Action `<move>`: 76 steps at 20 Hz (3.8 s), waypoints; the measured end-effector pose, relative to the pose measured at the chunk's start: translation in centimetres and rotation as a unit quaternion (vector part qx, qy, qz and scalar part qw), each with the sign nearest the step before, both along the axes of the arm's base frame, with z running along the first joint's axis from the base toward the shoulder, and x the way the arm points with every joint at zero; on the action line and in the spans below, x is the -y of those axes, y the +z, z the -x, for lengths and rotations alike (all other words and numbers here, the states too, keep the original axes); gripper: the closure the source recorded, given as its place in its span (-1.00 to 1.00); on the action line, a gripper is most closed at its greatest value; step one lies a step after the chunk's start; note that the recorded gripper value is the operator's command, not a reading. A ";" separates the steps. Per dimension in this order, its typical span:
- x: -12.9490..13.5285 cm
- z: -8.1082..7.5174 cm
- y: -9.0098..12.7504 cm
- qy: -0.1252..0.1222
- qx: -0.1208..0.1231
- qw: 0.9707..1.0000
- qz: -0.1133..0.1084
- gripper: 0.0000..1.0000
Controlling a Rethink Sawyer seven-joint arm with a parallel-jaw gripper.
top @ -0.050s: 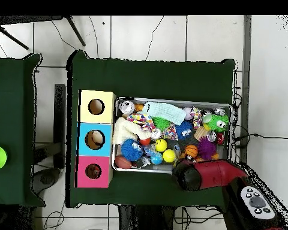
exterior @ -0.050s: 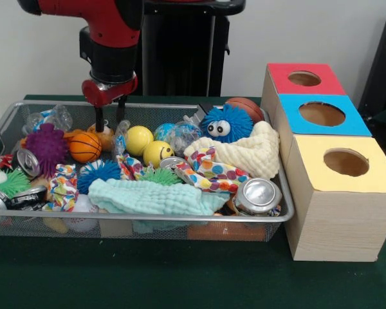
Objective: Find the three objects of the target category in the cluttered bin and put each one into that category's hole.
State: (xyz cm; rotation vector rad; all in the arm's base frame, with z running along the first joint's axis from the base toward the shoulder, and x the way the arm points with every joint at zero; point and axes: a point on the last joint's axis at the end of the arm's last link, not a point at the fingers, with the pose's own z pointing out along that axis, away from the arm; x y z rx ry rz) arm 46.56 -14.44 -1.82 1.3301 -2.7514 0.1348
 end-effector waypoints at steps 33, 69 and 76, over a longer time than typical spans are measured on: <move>3.2 -0.5 -4.3 -0.046 0.014 0.999 0.003 -1.00; -2.2 0.4 3.1 0.000 0.020 1.000 0.006 1.00; -4.9 -2.1 5.9 0.017 0.040 0.999 0.019 1.00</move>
